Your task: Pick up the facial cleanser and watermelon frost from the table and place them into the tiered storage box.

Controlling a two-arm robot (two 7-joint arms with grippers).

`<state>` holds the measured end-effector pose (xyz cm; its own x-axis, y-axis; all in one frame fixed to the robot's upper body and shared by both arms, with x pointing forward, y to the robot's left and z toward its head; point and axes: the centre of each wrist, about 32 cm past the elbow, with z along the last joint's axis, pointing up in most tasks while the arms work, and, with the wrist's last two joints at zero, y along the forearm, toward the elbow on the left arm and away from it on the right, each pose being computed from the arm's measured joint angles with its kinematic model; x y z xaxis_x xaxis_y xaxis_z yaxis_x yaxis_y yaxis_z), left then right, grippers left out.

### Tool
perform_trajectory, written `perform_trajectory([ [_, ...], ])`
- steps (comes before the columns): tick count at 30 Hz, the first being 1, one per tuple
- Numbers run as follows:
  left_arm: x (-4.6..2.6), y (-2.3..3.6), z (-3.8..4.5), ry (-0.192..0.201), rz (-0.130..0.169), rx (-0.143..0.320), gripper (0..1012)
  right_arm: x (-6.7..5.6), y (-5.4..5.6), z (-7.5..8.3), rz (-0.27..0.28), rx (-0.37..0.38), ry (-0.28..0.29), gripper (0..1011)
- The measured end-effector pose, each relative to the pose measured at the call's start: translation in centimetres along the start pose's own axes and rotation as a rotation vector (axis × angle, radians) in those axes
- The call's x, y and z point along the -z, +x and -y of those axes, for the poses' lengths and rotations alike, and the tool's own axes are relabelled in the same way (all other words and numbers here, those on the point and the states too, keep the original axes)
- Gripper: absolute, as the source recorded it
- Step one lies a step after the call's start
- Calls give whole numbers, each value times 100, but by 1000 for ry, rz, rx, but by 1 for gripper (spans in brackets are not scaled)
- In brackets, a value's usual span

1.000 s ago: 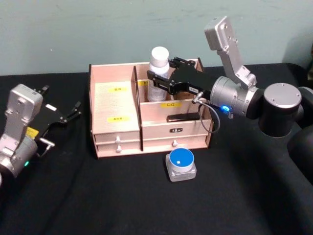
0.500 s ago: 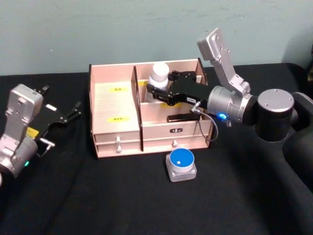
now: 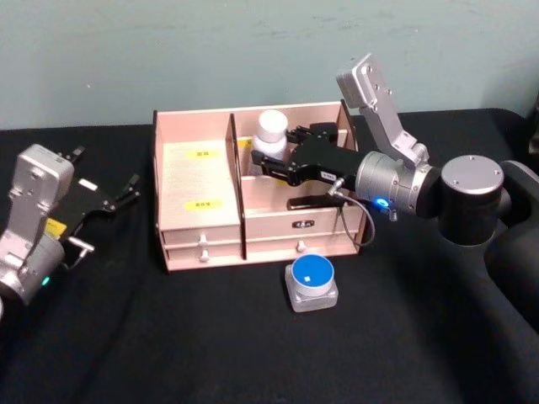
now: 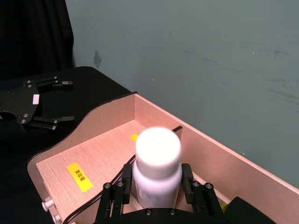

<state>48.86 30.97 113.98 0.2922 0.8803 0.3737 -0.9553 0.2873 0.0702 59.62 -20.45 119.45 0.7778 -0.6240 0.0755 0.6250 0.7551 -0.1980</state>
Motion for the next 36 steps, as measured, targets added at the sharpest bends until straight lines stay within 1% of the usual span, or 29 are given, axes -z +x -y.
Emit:
perform_trajectory([
  [1, 0, 0, 0, 0, 0, 0, 1010, 0, -1, 0, 0, 0, 0, 674],
  [2, 0, 0, 0, 0, 0, 0, 1010, -2, 0, 0, 0, 0, 1, 674],
  [3, 0, 0, 0, 0, 0, 0, 1010, -1, -1, 0, 0, 0, 1, 732],
  [5, 0, 0, 0, 0, 0, 0, 1010, -3, 0, 2, 1, 0, 3, 771],
  [7, 0, 0, 0, 0, 0, 0, 1010, -12, 4, 17, 4, 3, 17, 843],
  [9, 0, 0, 0, 0, 0, 0, 1010, -32, 8, 32, 9, 6, 29, 873],
  [12, 0, 0, 0, 0, 0, 0, 1010, -73, 9, 59, 19, 10, 44, 985],
  [14, 0, 0, 0, 0, 0, 0, 1010, -102, 8, 78, 25, 10, 48, 1002],
  [17, 0, 0, 0, 0, 0, 0, 1010, -171, -2, 131, 33, 8, 51, 1000],
  [18, 0, 0, 0, 0, 0, 0, 1010, -218, -13, 169, 30, 7, 50, 1000],
  [22, 0, 0, 0, 0, 0, 0, 1010, -312, -50, 270, 20, 11, 42, 1000],
  [23, 0, 0, 0, 0, 0, 0, 1009, -356, -78, 334, 9, 15, 32, 1000],
  [25, 0, 0, 0, 0, 0, 0, 1010, -399, -118, 405, 1, 17, 21, 1000],
  [26, 0, 0, 0, 0, 0, 0, 1010, -439, -160, 486, -6, 15, 3, 1000],
  [28, 0, 0, 0, 0, 0, 0, 1010, -477, -213, 585, -10, 11, -15, 1000],
  [29, 0, 0, 0, 0, 0, 0, 1010, -498, -257, 674, -14, 7, -34, 1000],
  [30, 0, 0, 0, 0, 0, 0, 1010, -517, -285, 715, -16, 4, -41, 1000],
  [31, 0, 0, 0, 0, 0, 0, 1009, -537, -339, 813, -22, 1, -59, 1000],
  [35, 0, 0, 0, 0, 0, 0, 1009, -548, -441, 979, -32, -5, -91, 1000],
  [36, 0, 0, 0, 0, 0, 0, 1010, -538, -495, 1060, -40, -8, -110, 1000],
])
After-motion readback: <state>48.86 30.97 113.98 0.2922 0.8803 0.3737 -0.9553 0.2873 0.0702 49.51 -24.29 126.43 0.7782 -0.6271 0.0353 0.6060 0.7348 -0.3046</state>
